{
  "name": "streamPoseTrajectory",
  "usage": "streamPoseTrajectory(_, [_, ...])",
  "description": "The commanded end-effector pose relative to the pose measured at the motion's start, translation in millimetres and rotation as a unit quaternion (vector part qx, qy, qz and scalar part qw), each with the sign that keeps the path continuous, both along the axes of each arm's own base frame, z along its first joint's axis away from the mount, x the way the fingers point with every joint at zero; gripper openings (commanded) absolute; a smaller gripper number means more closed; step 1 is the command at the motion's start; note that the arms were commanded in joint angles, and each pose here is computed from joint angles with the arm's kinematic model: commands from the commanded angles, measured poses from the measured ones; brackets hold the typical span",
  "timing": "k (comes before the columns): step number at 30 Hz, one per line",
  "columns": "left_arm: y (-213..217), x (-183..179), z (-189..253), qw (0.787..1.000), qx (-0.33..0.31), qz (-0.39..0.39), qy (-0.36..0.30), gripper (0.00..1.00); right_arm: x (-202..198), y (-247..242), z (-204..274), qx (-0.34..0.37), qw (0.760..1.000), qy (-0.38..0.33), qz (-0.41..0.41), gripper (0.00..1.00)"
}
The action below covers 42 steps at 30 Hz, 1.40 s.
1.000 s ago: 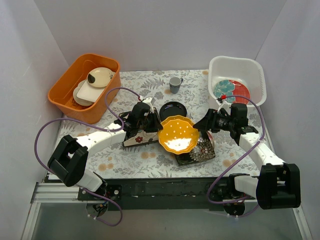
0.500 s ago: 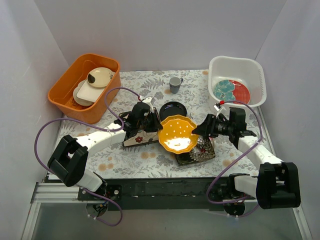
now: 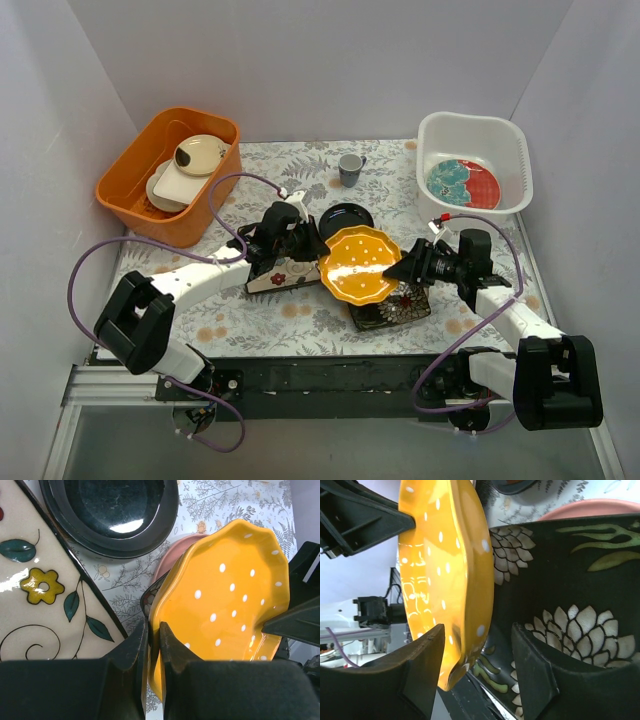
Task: Place the plates into the plastic bin on the countertop
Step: Place the plate in the plastic bin.
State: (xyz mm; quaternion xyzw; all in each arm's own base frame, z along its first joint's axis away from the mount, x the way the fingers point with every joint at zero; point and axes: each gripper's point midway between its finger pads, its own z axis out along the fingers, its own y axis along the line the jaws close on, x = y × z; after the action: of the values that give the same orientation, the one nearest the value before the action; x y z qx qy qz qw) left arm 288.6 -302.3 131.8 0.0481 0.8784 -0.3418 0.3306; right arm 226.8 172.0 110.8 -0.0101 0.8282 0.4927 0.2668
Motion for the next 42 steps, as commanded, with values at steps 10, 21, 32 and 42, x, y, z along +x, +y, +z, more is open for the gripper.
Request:
streamPoseTrajectory(10, [-14.2,0.0,98.5,0.988,-0.124,-0.015,-0.089,0.0,-2.3,15.3,25.9,0.063,0.996,-0.035,0.046,0.22])
streamPoseTrajectory(21, [-1.5,-0.6,90.2,0.991,-0.104,0.009,-0.086,0.0,1.0,16.8,27.2,0.06,0.996,-0.036,0.053,0.01])
streamPoseTrajectory(32, [2.4,1.1,77.7,0.993,-0.085,0.016,-0.082,0.2,1.4,18.0,23.4,0.062,0.996,-0.032,0.06,0.01])
streamPoseTrajectory(42, [-7.6,8.9,66.4,0.994,-0.077,0.003,-0.077,0.67,-0.9,17.3,20.3,0.06,0.996,-0.032,0.055,0.01])
